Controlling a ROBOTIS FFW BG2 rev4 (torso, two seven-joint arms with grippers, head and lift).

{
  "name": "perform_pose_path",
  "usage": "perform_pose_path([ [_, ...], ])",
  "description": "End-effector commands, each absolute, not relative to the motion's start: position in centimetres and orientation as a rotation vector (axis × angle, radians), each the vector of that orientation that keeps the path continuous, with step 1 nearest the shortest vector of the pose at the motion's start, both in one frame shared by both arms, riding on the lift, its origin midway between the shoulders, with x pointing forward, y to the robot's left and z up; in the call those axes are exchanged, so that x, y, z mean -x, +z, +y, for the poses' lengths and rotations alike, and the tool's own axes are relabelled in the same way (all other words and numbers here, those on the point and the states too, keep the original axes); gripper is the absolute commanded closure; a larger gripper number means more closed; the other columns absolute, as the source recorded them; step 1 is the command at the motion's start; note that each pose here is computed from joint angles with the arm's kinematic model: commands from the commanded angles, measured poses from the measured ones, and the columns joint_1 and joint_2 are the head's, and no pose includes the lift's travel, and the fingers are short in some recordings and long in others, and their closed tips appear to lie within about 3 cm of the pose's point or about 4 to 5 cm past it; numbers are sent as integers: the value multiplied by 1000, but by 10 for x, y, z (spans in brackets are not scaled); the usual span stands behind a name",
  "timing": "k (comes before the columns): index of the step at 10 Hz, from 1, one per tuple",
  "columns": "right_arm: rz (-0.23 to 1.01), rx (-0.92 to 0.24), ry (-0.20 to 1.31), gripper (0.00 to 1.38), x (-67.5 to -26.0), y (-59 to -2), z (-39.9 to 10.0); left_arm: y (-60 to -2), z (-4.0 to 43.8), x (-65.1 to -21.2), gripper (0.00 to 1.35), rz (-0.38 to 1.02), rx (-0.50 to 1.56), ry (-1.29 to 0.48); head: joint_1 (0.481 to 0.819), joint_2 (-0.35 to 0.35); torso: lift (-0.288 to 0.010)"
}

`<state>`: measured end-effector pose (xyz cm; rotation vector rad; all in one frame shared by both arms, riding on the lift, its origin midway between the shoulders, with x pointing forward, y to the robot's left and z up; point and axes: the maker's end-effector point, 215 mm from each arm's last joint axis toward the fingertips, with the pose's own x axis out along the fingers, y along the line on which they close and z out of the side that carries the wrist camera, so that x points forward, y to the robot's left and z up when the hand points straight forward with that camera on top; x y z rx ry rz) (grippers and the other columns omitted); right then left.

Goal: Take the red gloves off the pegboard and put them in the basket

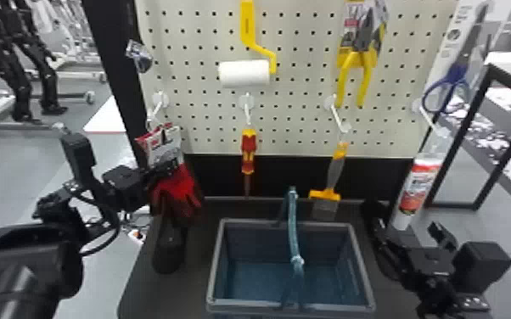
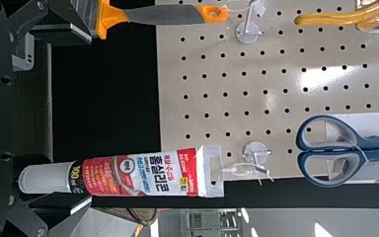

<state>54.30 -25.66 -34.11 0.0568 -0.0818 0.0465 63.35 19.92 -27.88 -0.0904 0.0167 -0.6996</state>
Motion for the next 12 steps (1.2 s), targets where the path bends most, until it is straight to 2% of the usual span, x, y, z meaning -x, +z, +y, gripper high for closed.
perform_pose_path([
  [1,-81,-56,47,167,-543,-341,-257,-279,199,-633,1217,15,90,-699,549,0,-100],
  [7,-79,-57,47,167,-542,-342,-257,-278,199,-633,1217,9,92,-695,549,0,-100],
  [12,-75,-59,47,167,-542,-343,-257,-267,173,-624,1217,-23,137,-719,549,0,-100],
])
